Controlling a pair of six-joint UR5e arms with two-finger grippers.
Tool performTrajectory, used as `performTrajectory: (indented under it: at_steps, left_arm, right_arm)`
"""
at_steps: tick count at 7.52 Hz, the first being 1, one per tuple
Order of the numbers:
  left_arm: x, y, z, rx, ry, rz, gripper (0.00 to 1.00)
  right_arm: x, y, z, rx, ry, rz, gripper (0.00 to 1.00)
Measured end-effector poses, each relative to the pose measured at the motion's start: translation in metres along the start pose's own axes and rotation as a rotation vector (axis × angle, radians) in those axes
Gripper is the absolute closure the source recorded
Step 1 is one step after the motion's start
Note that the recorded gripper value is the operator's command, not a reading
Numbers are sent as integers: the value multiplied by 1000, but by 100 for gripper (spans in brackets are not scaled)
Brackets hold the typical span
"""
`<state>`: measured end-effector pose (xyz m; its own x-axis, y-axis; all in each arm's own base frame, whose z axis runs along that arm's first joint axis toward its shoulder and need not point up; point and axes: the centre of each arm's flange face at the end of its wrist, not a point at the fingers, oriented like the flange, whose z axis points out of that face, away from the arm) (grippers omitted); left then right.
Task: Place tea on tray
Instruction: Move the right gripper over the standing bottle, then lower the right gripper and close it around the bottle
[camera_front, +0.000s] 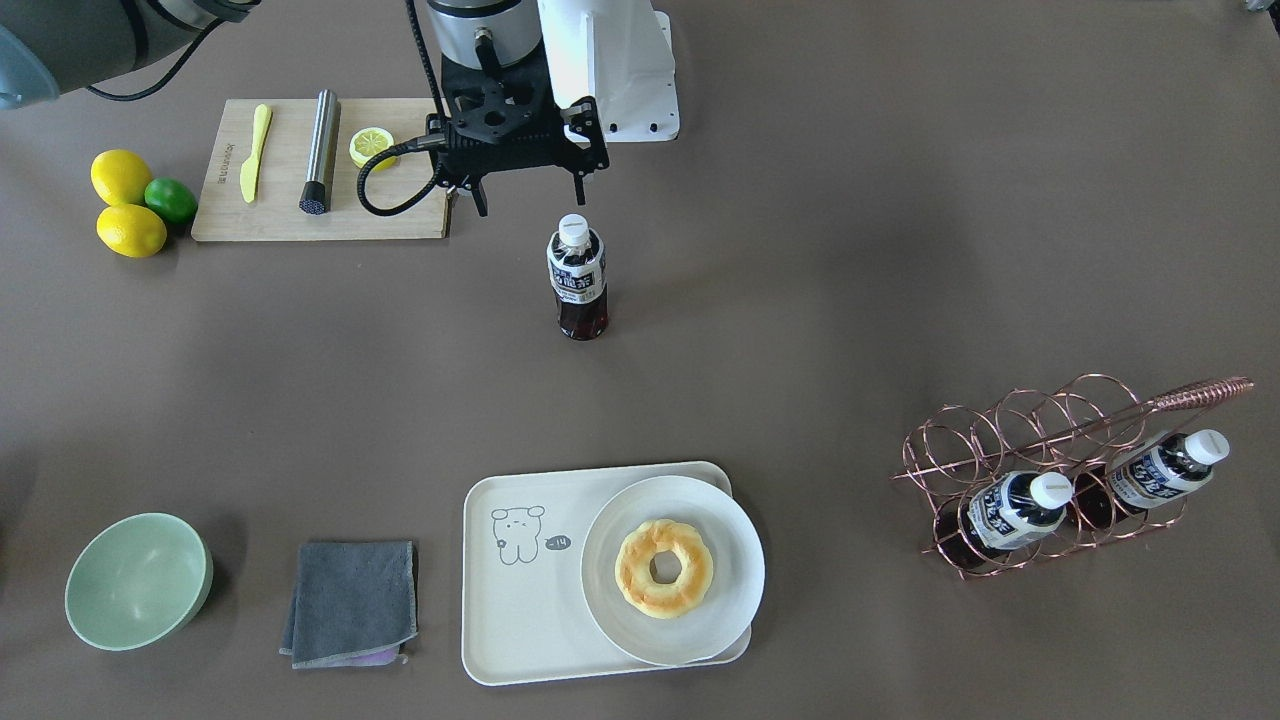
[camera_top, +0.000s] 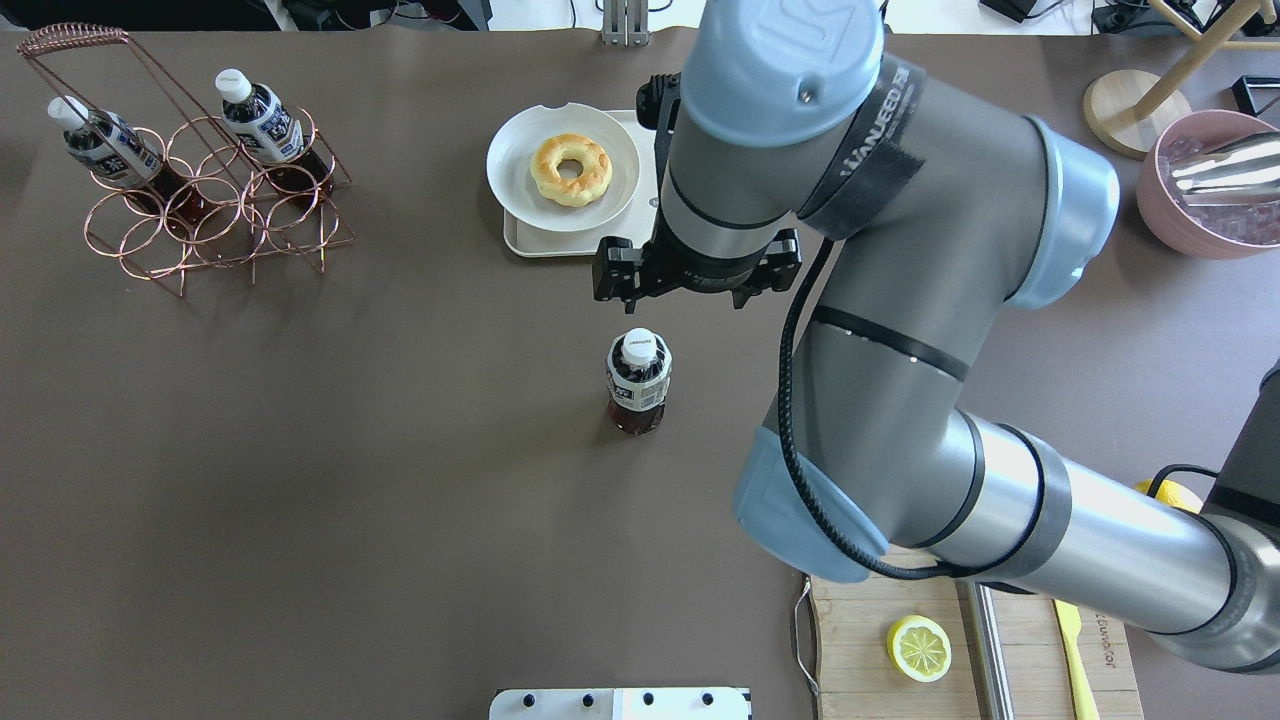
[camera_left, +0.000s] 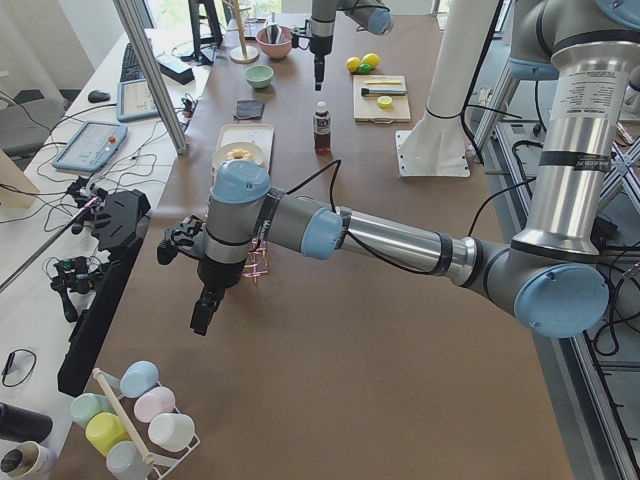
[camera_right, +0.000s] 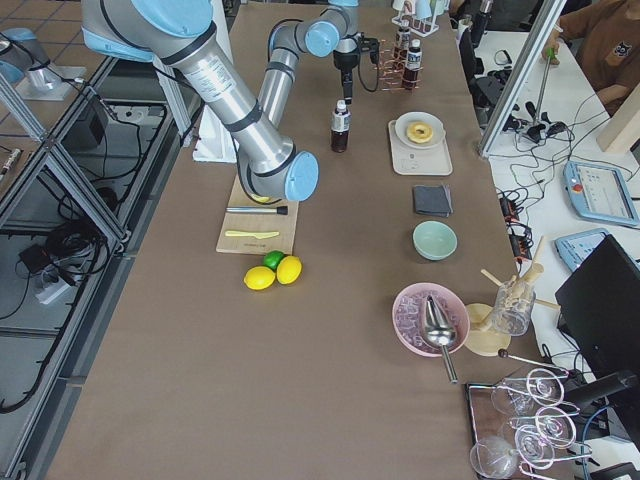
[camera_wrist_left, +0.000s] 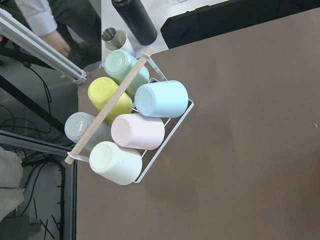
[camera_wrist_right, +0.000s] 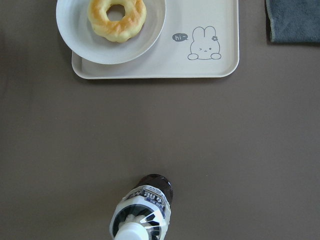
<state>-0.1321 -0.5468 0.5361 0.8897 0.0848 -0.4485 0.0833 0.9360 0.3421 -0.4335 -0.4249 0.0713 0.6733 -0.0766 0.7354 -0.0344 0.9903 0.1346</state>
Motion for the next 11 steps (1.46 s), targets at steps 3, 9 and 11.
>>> performTrajectory:
  at_steps: [3, 9, 11]
  left_arm:
    - [-2, 1, 6, -10, 1, -5, 3]
    - [-12, -3, 30, 6, 2, 9, 3]
    - [-13, -4, 33, 13, 2, 15, 3]
  right_arm:
    - [-28, 32, 22, 27, 12, -1, 0]
    - [-38, 22, 65, 92, 23, -18, 30]
    - [-38, 25, 56, 87, 31, -10, 31]
